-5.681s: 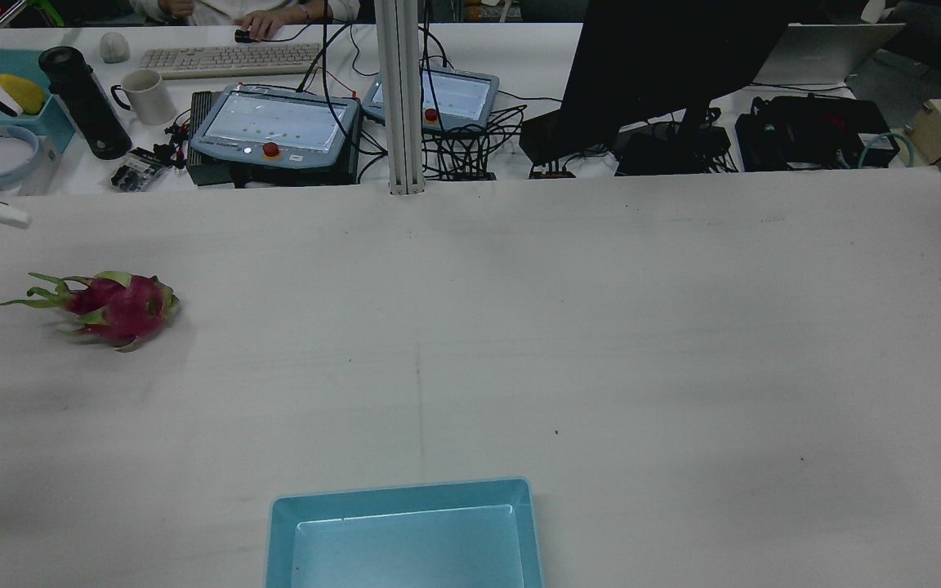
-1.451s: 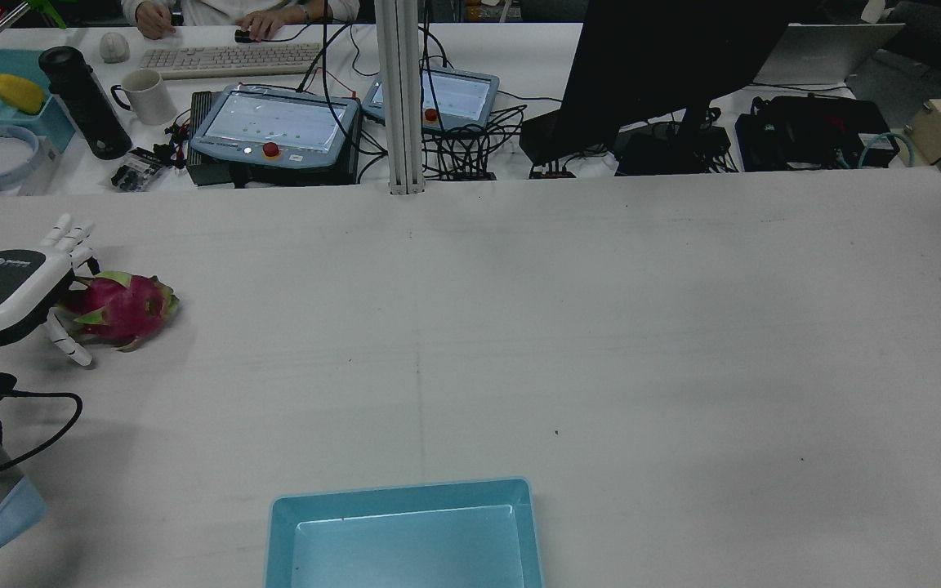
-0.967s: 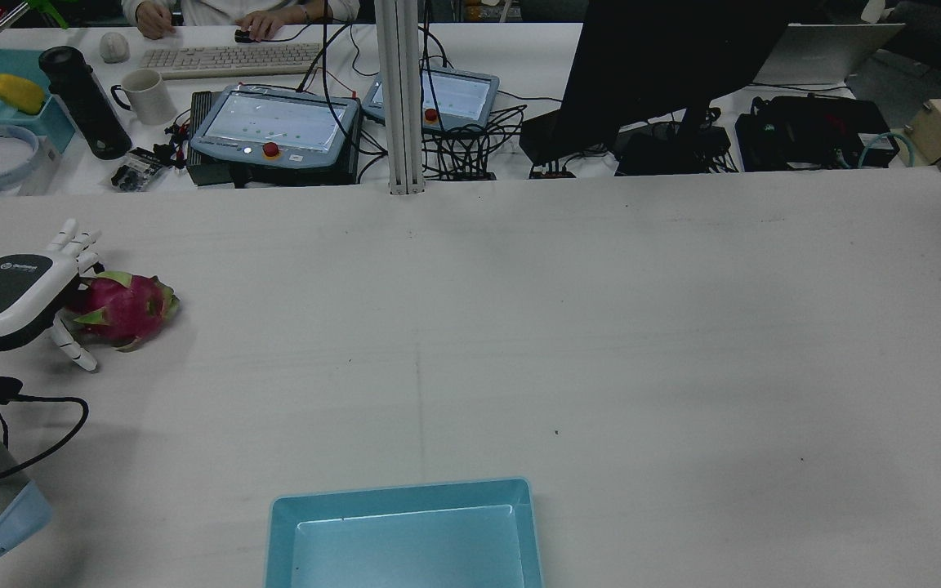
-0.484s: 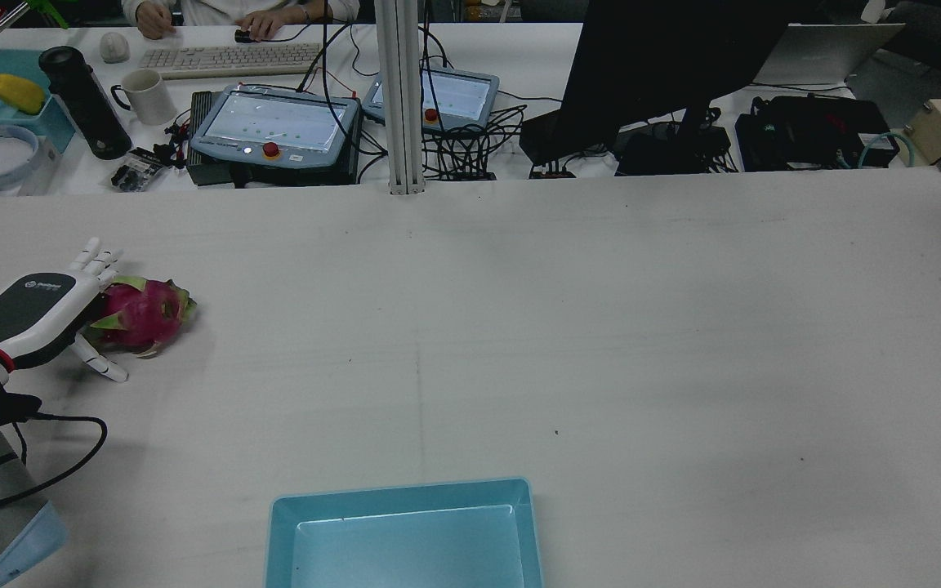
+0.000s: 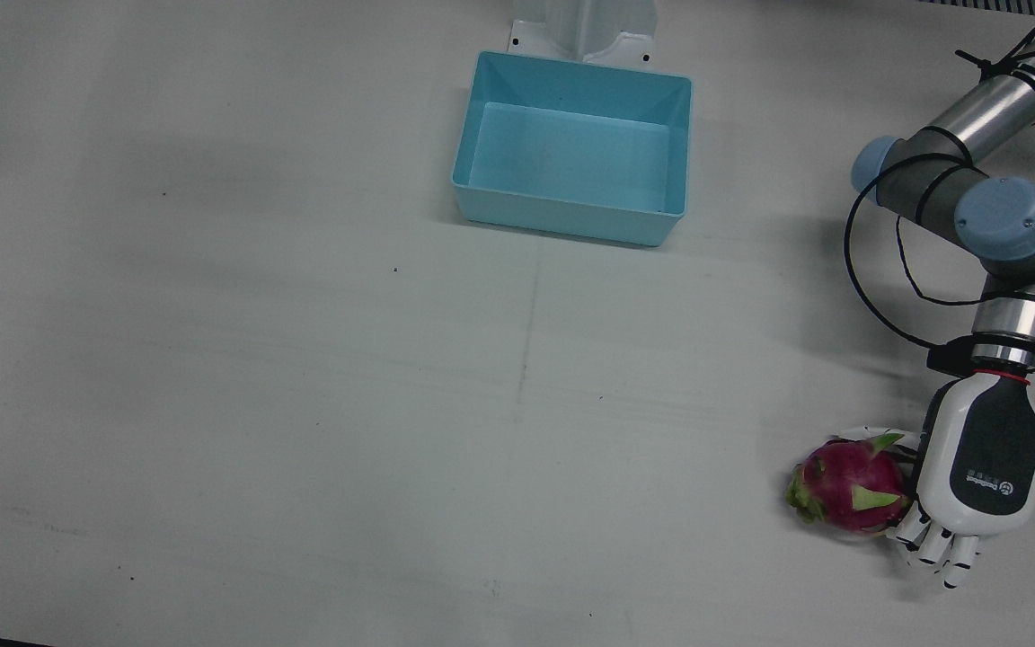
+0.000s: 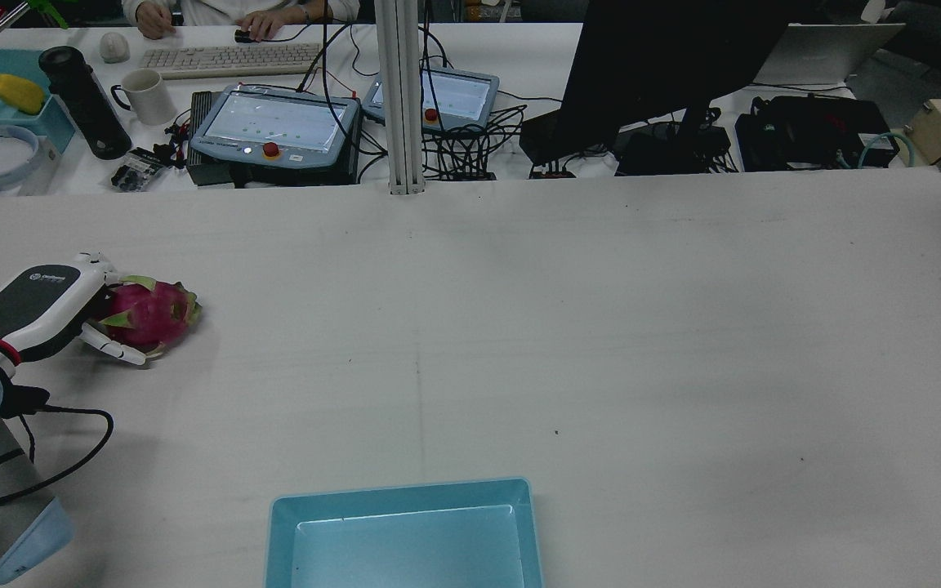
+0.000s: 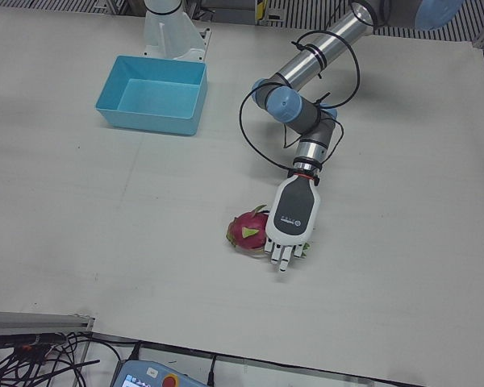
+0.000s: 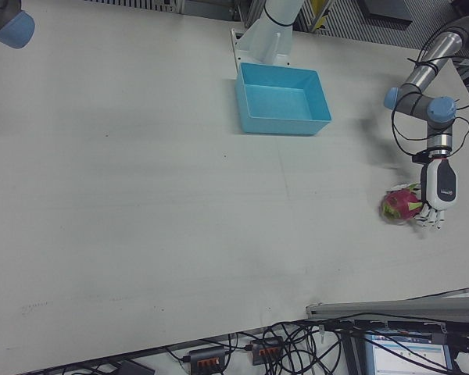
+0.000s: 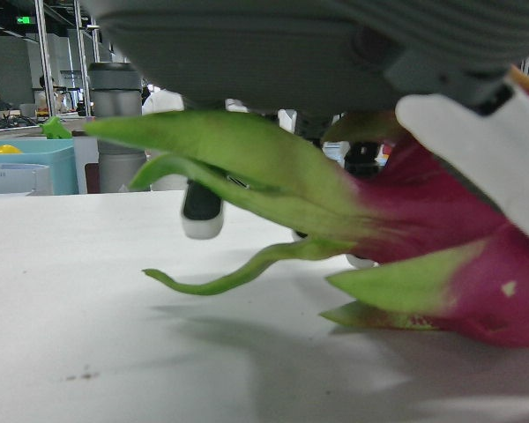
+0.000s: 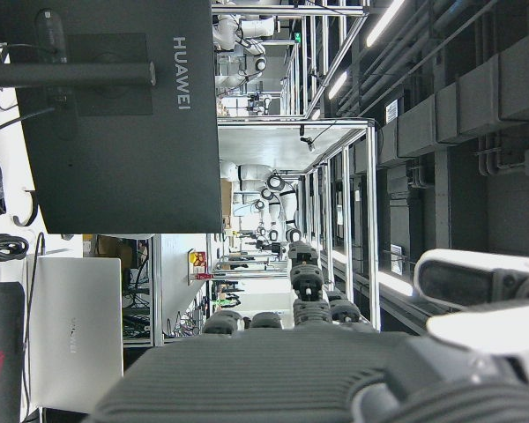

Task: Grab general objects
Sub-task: 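Close the left hand's fingers around the pink dragon fruit, then lift the dragon fruit off the table with the left hand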

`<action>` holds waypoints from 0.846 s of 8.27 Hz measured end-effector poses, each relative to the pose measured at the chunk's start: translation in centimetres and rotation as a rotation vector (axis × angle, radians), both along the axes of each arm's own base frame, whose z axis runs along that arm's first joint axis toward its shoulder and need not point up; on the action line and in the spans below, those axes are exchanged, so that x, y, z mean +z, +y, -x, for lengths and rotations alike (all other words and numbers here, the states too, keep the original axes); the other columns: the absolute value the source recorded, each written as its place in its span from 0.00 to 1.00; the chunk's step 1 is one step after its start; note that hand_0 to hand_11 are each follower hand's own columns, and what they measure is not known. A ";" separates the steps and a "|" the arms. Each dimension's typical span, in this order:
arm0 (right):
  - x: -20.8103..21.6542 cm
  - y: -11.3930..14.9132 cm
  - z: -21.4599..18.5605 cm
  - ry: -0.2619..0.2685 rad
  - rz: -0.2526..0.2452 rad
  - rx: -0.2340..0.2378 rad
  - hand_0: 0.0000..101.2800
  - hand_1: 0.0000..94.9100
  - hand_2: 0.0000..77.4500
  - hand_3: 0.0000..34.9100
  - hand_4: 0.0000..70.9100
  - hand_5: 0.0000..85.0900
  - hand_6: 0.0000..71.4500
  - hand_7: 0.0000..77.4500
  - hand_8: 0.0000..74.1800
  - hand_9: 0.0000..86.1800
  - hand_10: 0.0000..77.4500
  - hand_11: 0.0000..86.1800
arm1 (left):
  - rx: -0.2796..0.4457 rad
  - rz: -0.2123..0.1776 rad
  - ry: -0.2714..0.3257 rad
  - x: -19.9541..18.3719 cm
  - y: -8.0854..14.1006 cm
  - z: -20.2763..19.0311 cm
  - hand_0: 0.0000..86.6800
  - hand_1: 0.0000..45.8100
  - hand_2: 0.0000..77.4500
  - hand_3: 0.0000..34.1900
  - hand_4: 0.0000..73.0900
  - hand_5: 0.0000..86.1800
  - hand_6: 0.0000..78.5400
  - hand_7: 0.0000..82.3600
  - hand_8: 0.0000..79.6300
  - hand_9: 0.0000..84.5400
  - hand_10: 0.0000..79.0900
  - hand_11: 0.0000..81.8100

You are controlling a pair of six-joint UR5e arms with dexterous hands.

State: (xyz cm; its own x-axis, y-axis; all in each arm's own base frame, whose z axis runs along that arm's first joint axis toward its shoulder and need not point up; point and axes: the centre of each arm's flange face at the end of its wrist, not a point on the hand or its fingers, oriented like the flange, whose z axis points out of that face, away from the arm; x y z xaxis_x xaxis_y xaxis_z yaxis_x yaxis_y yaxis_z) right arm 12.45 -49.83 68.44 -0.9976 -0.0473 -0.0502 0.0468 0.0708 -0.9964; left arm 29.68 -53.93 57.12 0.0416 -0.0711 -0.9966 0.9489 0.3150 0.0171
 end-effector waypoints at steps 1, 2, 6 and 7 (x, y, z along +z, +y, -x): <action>0.0 0.0 0.0 0.000 0.000 0.000 0.00 0.07 0.96 0.00 0.00 0.00 0.00 0.00 0.00 0.01 0.00 0.01 | -0.007 -0.001 0.003 0.0 -0.1 0.1 0.31 0.00 0.16 0.01 0.39 0.53 0.48 0.71 0.23 0.50 0.45 0.86; 0.0 0.0 0.0 0.000 0.000 0.000 0.00 0.07 0.96 0.00 0.00 0.00 0.00 0.00 0.00 0.01 0.00 0.01 | -0.011 -0.004 0.006 -0.1 -0.2 0.2 0.26 0.00 0.15 0.00 0.41 0.53 0.59 0.80 0.41 0.64 0.45 0.87; -0.1 0.0 0.0 0.000 -0.001 0.000 0.00 0.07 0.96 0.00 0.00 0.00 0.00 0.00 0.00 0.01 0.00 0.01 | -0.078 -0.019 0.152 0.3 -1.4 3.4 0.21 0.00 0.15 0.00 0.37 0.53 0.65 0.86 0.78 0.83 0.45 0.89; -0.1 0.0 0.0 0.000 -0.001 0.000 0.00 0.07 0.96 0.00 0.00 0.00 0.00 0.00 0.00 0.01 0.00 0.01 | -0.108 -0.029 0.226 0.5 -1.2 6.0 0.27 0.00 0.15 0.00 0.35 0.53 0.68 0.90 0.72 0.91 0.45 0.86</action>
